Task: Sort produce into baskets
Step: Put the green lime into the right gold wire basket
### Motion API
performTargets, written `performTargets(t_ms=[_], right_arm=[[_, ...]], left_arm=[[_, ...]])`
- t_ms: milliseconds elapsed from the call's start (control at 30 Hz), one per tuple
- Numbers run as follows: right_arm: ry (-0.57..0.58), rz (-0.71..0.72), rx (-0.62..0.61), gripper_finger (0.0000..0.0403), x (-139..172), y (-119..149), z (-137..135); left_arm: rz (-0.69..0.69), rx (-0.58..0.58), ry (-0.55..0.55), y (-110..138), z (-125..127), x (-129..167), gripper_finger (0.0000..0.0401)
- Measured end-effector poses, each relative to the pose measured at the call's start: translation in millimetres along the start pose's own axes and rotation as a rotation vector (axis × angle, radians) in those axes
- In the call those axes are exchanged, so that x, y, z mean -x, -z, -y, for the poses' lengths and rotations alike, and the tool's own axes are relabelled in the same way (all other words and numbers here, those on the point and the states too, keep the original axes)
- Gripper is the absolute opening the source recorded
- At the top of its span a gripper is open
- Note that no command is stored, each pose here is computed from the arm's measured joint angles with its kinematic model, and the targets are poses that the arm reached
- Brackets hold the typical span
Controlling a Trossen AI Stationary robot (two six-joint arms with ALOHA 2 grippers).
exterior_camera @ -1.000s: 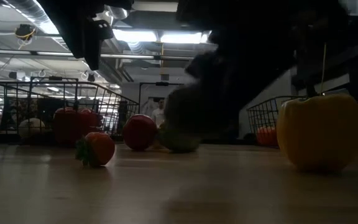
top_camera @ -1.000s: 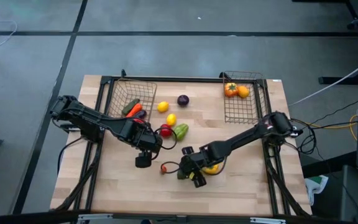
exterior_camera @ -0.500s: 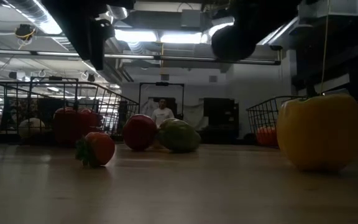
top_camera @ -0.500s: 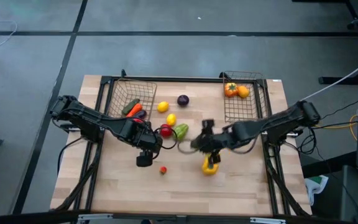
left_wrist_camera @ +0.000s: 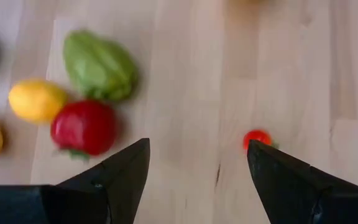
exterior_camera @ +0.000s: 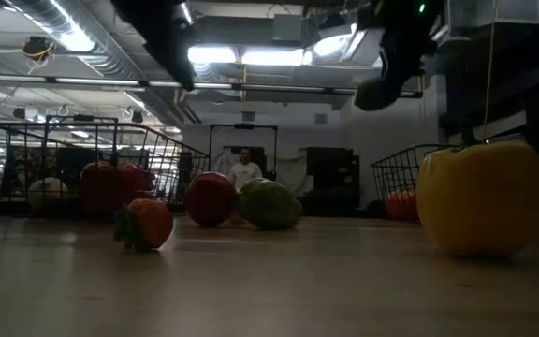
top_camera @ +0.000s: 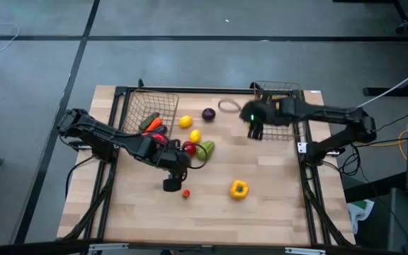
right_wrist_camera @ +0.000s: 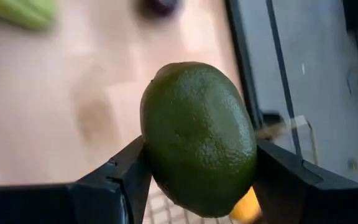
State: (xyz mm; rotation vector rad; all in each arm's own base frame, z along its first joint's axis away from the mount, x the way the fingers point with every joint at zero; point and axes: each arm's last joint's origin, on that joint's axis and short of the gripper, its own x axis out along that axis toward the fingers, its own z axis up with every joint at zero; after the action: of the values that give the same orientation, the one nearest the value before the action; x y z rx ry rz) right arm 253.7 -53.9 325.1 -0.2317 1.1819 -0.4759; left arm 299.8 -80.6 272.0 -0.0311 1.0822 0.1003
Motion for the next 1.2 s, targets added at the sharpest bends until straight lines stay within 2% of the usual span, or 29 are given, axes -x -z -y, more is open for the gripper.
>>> performTargets(t_ms=[200,333,500,767,933,1200], right_arm=[[0.065,-0.154,-0.097,0.0225,-36.4,22.3,52.2],[-0.006,-0.247,-0.217,0.0225,-58.3,47.6,77.5],[-0.075,-0.277,-0.352,0.0225,-83.9,74.8,95.0],[-0.102,-0.274,-0.452,0.0225,-119.6,106.1,93.3],[-0.121,-0.273,-0.448,0.0225,-132.8,115.8,82.1],[-0.082,-0.201,-0.458,0.024,-151.2,124.7,72.5]], left_arm=[[0.098,-0.048,0.024,-9.4,2.9,0.5,0.0266],[0.113,-0.059,0.027,-10.8,3.4,0.7,0.0266],[0.12,-0.078,0.018,-11.3,3.2,0.7,0.0266],[0.124,-0.081,0.002,-11.4,2.8,0.7,0.0266],[0.124,-0.081,0.001,-11.4,2.8,0.6,0.0266],[0.127,-0.081,-0.008,-11.5,2.5,0.7,0.0266]])
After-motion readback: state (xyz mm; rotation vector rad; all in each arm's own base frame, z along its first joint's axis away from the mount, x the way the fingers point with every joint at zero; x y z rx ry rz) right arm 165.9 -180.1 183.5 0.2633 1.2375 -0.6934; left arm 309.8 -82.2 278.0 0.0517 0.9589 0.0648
